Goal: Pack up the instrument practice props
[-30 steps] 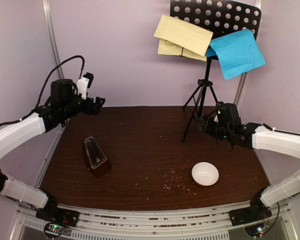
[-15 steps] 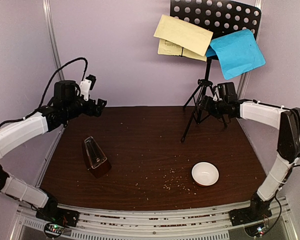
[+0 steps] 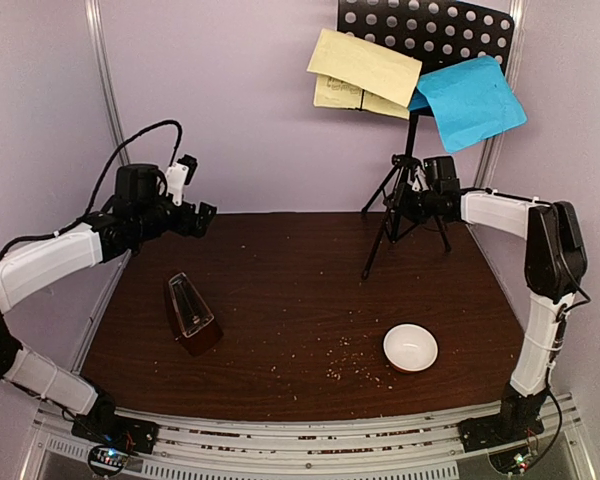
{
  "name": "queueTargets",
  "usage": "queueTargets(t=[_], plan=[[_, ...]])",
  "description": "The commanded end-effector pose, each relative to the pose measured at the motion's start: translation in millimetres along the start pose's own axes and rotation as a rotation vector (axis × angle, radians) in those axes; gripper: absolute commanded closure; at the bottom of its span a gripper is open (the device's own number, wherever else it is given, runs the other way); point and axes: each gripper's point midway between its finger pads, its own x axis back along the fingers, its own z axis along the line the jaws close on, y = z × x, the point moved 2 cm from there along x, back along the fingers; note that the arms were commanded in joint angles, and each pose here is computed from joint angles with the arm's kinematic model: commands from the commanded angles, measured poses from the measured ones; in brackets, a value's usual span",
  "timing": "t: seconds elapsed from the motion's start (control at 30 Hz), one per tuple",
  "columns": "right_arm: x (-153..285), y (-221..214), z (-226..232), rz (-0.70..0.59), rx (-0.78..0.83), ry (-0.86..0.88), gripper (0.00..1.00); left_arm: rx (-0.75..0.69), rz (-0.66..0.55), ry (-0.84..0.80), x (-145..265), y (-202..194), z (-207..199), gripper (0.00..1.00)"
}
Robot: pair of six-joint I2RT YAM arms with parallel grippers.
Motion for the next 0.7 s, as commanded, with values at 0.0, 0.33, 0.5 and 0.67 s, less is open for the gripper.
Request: queueTargets(t=[0.0,0.33,0.5,0.67], plan=[[-1,7,11,-0.026,-0.023,0.073,0.66,0.000,-0.015,0.003,-2,6,1,0.05],[-1,12,10,-0.154,-0.035,0.138,0.66,-0.002,0.003,-0.011,-9,1,-2,0.05],[-2,13,13,-0.184,-0.011,0.167,0.68,-0.002,0.005,-0.004,-9,0,-1,0.05],[-11,10,11,-0.161,0.005,0.169,0.75,-0.004,0.009,-0.004,-10,-1,-1,0.05]])
